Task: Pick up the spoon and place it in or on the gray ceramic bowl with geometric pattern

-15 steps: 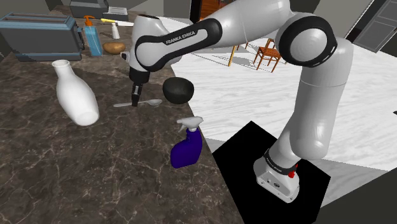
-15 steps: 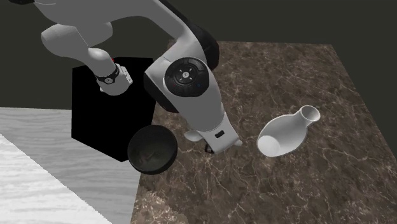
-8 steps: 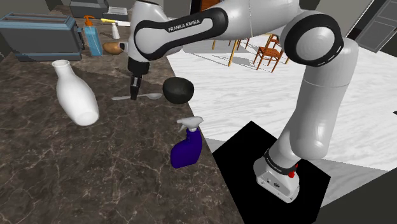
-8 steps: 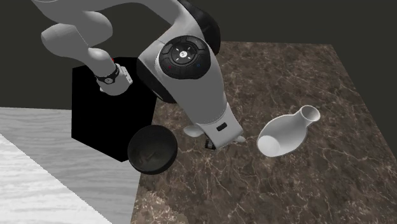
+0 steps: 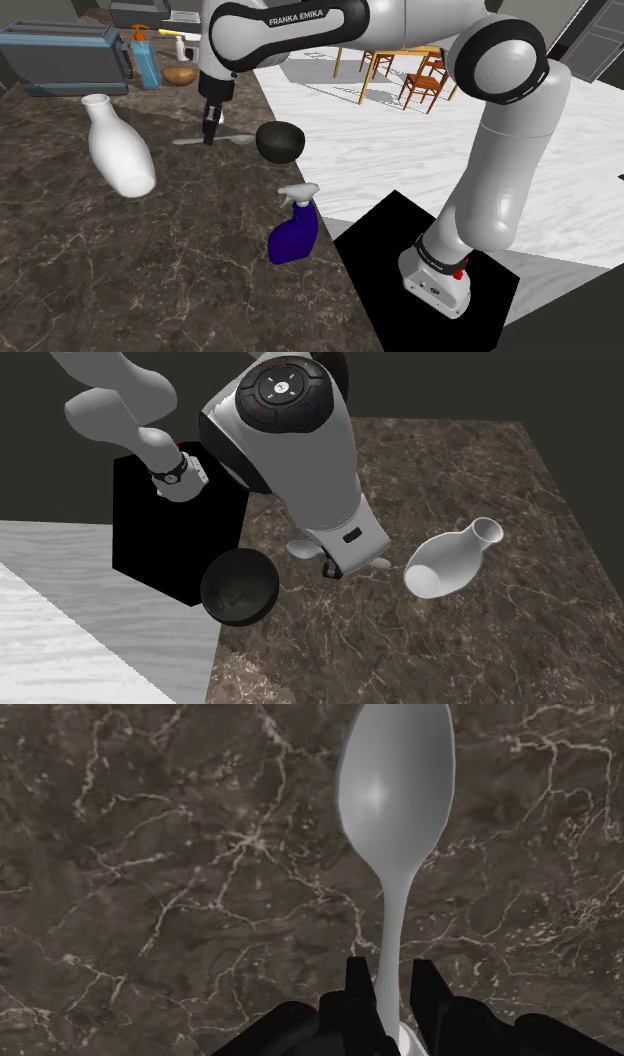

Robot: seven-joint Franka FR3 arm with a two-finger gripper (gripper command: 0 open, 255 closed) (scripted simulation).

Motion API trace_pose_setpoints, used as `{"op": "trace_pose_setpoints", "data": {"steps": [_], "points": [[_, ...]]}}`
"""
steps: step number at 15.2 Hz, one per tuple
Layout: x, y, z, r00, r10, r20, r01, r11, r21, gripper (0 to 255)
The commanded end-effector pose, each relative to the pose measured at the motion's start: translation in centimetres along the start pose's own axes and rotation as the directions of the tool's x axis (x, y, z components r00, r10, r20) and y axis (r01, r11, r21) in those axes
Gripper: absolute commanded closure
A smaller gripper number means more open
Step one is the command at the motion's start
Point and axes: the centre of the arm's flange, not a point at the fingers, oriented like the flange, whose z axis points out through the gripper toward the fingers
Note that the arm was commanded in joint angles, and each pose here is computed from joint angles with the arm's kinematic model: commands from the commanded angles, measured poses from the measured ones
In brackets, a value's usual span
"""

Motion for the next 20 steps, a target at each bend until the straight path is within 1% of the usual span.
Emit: {"op": "trace_pose_setpoints", "data": {"steps": [1, 8, 20], "points": [[0.3, -0.1, -1.0, 1.0, 0.0, 0.0, 0.0, 1.0, 0.0, 255], [1.1, -0.5, -4.4, 1.0, 0.0, 0.0, 0.0, 1.0, 0.0, 255], [-12.4, 6.0, -9.4, 1.0, 0.0, 0.0, 0.0, 1.0, 0.0, 255]]}}
